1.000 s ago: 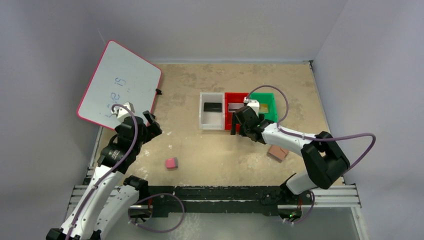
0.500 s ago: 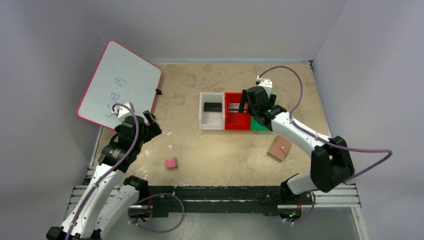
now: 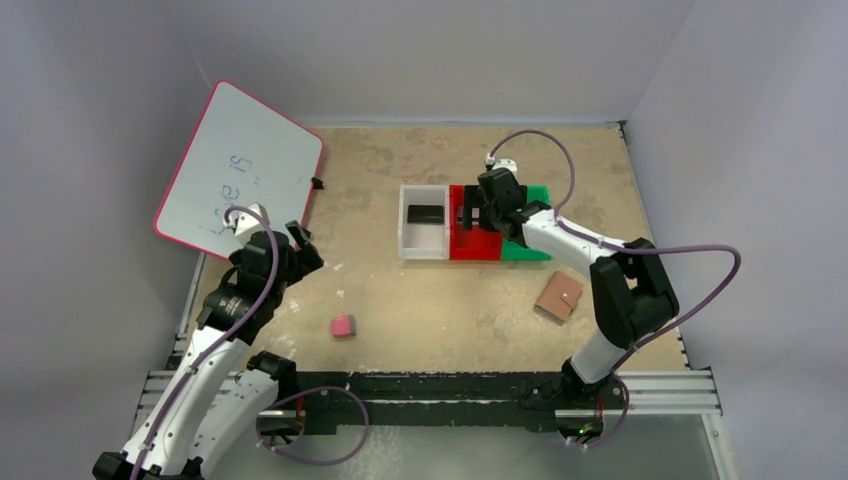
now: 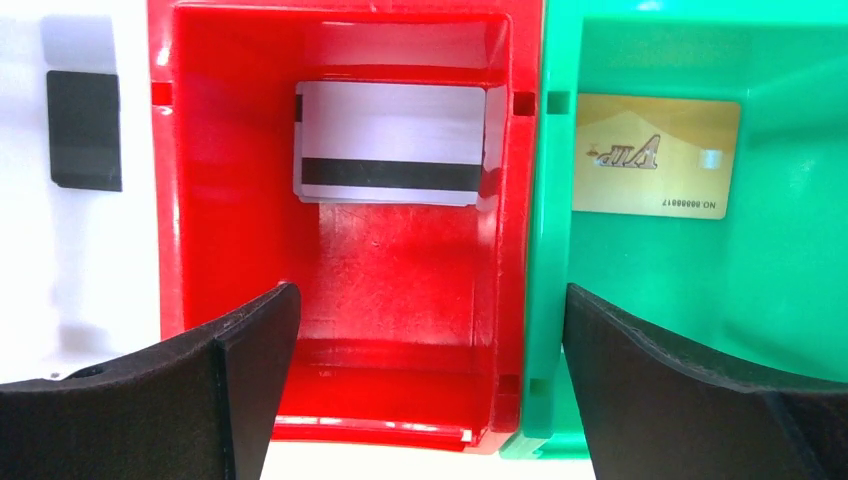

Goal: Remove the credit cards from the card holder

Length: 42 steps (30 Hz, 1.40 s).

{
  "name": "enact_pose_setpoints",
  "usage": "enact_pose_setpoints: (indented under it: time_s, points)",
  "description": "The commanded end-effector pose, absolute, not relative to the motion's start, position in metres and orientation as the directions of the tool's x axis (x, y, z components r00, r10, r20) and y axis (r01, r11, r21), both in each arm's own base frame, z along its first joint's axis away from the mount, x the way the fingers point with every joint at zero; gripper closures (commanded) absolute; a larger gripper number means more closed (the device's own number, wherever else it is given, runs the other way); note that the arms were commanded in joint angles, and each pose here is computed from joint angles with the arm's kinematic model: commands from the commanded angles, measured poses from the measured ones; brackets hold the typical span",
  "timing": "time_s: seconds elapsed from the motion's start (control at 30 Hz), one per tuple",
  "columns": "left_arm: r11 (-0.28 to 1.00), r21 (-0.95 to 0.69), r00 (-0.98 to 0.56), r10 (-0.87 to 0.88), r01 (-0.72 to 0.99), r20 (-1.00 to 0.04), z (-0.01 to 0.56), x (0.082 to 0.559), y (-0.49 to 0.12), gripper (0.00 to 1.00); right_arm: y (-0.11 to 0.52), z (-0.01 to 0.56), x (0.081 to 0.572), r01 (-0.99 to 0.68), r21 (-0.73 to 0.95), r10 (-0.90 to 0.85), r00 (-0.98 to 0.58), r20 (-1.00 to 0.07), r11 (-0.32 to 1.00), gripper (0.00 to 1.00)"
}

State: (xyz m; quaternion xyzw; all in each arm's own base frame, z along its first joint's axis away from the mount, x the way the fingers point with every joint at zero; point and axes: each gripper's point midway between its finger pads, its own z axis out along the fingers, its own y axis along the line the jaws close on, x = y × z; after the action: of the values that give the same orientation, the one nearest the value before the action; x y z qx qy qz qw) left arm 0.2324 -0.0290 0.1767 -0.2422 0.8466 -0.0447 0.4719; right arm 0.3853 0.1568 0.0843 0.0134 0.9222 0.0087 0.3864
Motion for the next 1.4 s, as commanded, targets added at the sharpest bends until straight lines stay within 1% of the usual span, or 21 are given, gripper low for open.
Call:
enact_pose_setpoints:
  time_s: [0.0,0.27,0.43,0.5,0.67,0.73,0.8,1.0,1.03,1.07,1.13,1.17,1.23,1.3,1.37]
  points:
    - [0.868,-0.321,-0.397,-0.466,-0.379,-0.791,0.187,0.237,-0.026,0.09,0.179,0.114,0.406,-0.089,0.080,0.005,-0.641,-0.768,0.993,0.01]
    - [0.869,-0.319,-0.402,-0.465,-0.379,-0.789,0.185,0.237,-0.026,0.09,0.188,0.113,0.417,-0.136,0.061,-0.040,-0.633,-0.773,0.989,0.02]
    - [0.868,-0.319,-0.400,-0.465,-0.380,-0.790,0.186,0.237,-0.026,0.09,0.200,0.119,0.420,-0.167,0.103,-0.027,-0.635,-0.772,0.981,0.02]
    - [0.868,-0.320,-0.399,-0.466,-0.381,-0.790,0.186,0.237,-0.026,0.09,0.207,0.123,0.417,-0.181,0.146,-0.004,-0.641,-0.767,0.972,0.02]
    - [0.868,-0.322,-0.399,-0.467,-0.379,-0.789,0.186,0.237,-0.026,0.09,0.213,0.140,0.412,-0.196,0.194,0.026,-0.637,-0.771,0.961,0.04]
    - [0.868,-0.322,-0.399,-0.466,-0.377,-0.790,0.187,0.237,-0.026,0.09,0.218,0.144,0.406,-0.229,0.222,0.026,-0.638,-0.770,0.948,0.04]
    - [0.868,-0.325,-0.396,-0.467,-0.375,-0.791,0.188,0.236,-0.026,0.09,0.232,0.145,0.392,-0.296,0.290,0.023,-0.664,-0.748,0.910,0.04]
    - [0.869,-0.333,-0.396,-0.470,-0.368,-0.789,0.189,0.236,-0.028,0.09,0.220,0.166,0.385,-0.270,0.263,0.030,-0.644,-0.765,0.926,0.06]
    - [0.868,-0.334,-0.396,-0.470,-0.367,-0.789,0.188,0.236,-0.028,0.09,0.211,0.173,0.386,-0.239,0.244,0.041,-0.630,-0.775,0.940,0.06]
    - [0.869,-0.335,-0.395,-0.470,-0.365,-0.789,0.189,0.236,-0.028,0.09,0.196,0.179,0.388,-0.159,0.217,0.076,-0.614,-0.786,0.963,0.05]
    - [0.868,-0.338,-0.393,-0.472,-0.364,-0.789,0.190,0.235,-0.028,0.09,0.148,0.190,0.387,0.086,0.139,0.163,-0.555,-0.816,0.987,0.01]
    - [0.868,-0.340,-0.392,-0.473,-0.362,-0.789,0.190,0.235,-0.028,0.09,0.122,0.195,0.383,0.215,0.099,0.199,-0.514,-0.835,0.971,0.00]
    - [0.868,-0.347,-0.385,-0.474,-0.356,-0.792,0.193,0.234,-0.029,0.09,0.073,0.193,0.364,0.439,0.046,0.267,-0.454,-0.850,0.897,0.00]
    - [0.867,-0.354,-0.378,-0.477,-0.350,-0.794,0.195,0.233,-0.029,0.09,0.037,0.174,0.343,0.556,0.042,0.345,-0.453,-0.822,0.830,0.00]
    - [0.867,-0.360,-0.374,-0.478,-0.343,-0.795,0.196,0.233,-0.029,0.09,0.013,0.154,0.331,0.609,0.110,0.451,-0.442,-0.775,0.786,0.00]
